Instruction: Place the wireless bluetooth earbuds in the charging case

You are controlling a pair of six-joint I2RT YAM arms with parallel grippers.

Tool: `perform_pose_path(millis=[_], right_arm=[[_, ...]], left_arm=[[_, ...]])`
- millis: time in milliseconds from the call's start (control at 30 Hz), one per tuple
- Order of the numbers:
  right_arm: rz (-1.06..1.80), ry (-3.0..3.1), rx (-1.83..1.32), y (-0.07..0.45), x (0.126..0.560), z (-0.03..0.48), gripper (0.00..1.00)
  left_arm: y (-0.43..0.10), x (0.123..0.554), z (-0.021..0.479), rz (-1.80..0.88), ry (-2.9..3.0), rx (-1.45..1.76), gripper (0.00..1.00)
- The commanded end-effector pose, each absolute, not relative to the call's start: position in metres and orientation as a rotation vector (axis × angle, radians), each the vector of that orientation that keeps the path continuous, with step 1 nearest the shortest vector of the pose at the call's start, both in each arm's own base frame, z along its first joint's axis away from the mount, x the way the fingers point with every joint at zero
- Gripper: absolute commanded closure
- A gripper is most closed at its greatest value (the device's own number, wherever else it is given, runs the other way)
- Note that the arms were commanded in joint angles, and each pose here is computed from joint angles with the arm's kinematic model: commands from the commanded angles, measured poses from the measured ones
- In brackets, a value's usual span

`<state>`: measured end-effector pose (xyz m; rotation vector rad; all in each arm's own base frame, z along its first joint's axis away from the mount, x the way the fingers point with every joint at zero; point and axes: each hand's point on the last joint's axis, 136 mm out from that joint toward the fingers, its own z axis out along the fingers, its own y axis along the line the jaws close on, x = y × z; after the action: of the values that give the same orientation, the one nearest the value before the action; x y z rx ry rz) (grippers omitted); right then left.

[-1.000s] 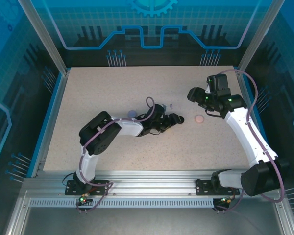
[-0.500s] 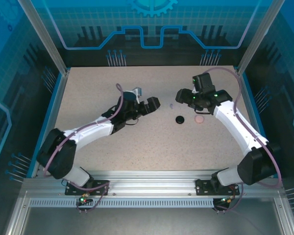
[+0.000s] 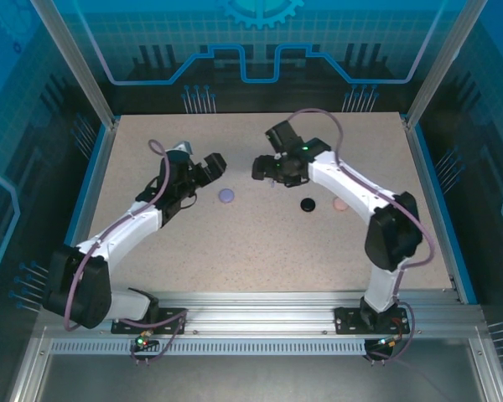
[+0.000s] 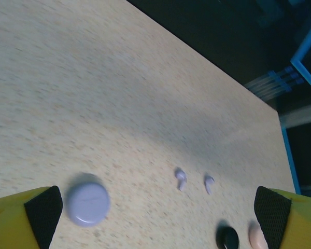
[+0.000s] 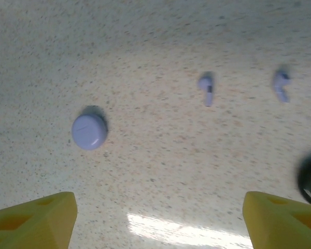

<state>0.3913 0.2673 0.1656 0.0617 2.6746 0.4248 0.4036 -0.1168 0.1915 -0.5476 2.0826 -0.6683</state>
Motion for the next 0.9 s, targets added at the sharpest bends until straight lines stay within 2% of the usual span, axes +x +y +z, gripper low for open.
perform_pose_path(millis=[0, 400, 867], right_arm=[[0.377, 2.731, -0.05, 0.295, 0.391, 0.153, 0.13], [0.292, 2.84, -0.36, 0.377, 0.397, 0.088, 0.13], [0.169, 2.826, -0.46, 0.397, 0.402, 0.046, 0.16]], left_arm=[[-0.08, 0.4, 0.184, -0.631, 2.072, -0.691, 0.01], [-0.025, 0.403, 0.182, -0.623, 2.007, -0.824, 0.01], [-0.014, 0.401, 0.178, -0.637, 1.991, -0.857, 0.01]])
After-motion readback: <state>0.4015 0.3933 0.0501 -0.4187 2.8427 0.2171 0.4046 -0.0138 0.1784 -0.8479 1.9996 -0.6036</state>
